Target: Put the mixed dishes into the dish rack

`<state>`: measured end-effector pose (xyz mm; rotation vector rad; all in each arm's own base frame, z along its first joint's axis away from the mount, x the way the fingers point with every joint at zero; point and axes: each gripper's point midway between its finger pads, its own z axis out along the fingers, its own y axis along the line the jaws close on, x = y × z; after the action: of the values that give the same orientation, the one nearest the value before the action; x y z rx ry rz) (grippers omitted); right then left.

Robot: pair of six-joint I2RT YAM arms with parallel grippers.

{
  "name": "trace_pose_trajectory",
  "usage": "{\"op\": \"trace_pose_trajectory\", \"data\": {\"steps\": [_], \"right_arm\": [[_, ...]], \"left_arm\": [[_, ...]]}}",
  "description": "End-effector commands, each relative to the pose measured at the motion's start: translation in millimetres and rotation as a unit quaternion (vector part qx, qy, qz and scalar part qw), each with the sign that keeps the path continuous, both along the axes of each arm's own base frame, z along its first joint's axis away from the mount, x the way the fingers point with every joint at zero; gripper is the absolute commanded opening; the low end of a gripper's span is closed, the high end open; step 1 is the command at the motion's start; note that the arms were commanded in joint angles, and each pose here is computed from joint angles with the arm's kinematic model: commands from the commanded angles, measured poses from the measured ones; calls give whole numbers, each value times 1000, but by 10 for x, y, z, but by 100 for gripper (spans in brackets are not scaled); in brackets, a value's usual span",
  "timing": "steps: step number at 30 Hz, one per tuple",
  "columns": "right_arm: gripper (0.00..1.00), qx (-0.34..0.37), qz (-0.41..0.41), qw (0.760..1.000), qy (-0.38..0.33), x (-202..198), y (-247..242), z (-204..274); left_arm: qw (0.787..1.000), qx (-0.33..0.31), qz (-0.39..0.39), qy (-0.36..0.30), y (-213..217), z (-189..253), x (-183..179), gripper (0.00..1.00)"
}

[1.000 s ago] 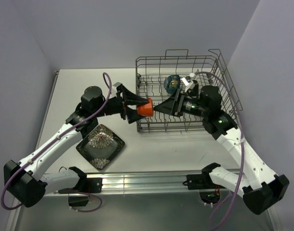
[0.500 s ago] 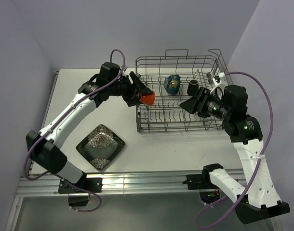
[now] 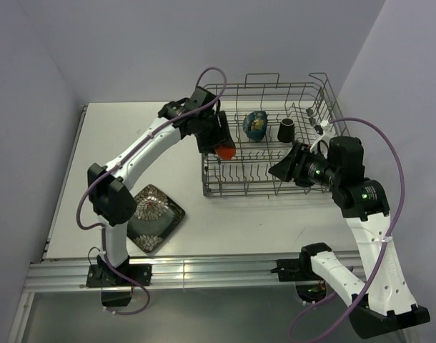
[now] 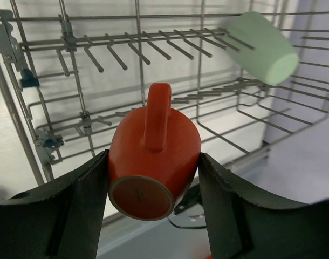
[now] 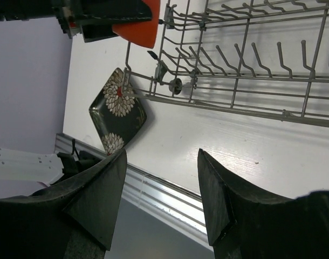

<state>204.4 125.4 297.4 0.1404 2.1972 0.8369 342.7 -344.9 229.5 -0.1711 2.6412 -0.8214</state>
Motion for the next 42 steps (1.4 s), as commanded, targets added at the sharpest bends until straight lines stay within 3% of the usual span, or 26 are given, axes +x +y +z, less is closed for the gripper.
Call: {"op": "trace_pose_trajectory", "data": {"steps": [1,14,42], "right_arm": [[62,-15,-8,1000,-12,10,-60,-10],[62,2,-6,1000,-5,8,-16,-56],[62,2,-15,1000,-2,-110,-56,-72]], "left_arm": [[997,63,-25,-45,39,107,14,0],[985,158,-56,-45,91,-310,-65,0],[974,200,-96,-50,-158,-689,-52,0]]}}
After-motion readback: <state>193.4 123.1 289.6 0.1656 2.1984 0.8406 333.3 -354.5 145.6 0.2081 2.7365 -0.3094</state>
